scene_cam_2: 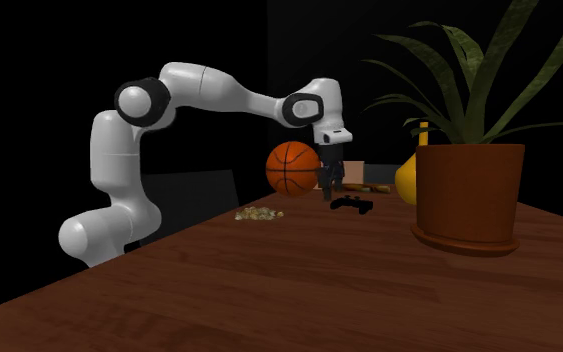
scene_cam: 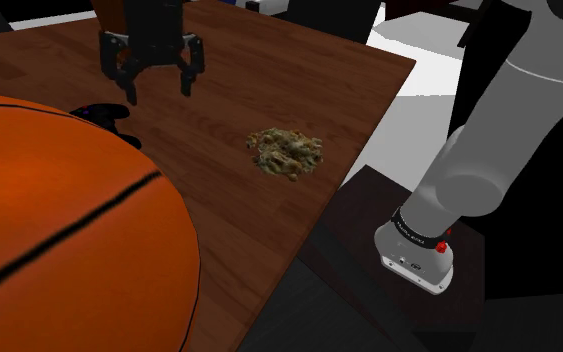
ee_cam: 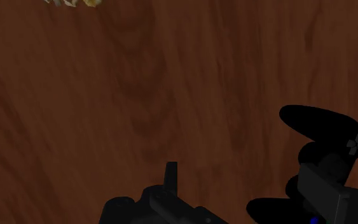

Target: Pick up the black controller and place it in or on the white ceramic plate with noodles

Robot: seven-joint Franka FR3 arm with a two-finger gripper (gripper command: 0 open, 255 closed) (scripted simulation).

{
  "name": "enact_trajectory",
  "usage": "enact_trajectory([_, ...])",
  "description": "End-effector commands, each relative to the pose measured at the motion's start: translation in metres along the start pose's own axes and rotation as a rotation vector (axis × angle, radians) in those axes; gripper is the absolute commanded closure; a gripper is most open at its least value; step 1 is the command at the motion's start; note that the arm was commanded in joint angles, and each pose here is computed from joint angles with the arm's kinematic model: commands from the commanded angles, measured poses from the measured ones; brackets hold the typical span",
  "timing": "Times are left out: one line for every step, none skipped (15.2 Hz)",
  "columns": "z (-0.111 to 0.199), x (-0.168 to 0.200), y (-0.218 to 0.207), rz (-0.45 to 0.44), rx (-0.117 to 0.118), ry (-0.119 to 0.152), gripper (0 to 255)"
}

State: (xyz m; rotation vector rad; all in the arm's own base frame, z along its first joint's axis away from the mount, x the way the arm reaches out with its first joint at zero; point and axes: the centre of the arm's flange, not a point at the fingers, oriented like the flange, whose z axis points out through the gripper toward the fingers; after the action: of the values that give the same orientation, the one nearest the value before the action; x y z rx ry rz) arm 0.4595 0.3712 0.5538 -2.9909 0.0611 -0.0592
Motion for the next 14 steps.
enact_trajectory([0.002,0.013,-0.021,0.011,0.017,0.001,0])
enact_trajectory([0.003,0.018,-0.032,0.015,0.025,0.002,0])
enact_trajectory([0.004,0.023,-0.043,0.02,0.033,0.002,0])
enact_trajectory([0.005,0.029,-0.053,0.025,0.041,0.003,0])
enact_trajectory([0.006,0.034,-0.064,0.029,0.049,0.003,0])
enact_trajectory([0.007,0.04,-0.075,0.034,0.057,0.004,0])
enact_trajectory([0.008,0.043,-0.081,0.036,0.062,0.004,0])
enact_trajectory([0.013,0.043,-0.081,0.036,0.062,0.004,0])
enact_trajectory([0.018,0.043,-0.081,0.036,0.062,0.004,0])
enact_trajectory([0.024,0.043,-0.082,0.036,0.062,0.004,0])
enact_trajectory([0.029,0.043,-0.082,0.036,0.062,0.004,0])
enact_trajectory([0.034,0.043,-0.082,0.036,0.062,0.004,0])
enact_trajectory([0.039,0.043,-0.083,0.036,0.062,0.004,0])
enact_trajectory([0.045,0.043,-0.083,0.036,0.062,0.004,0])
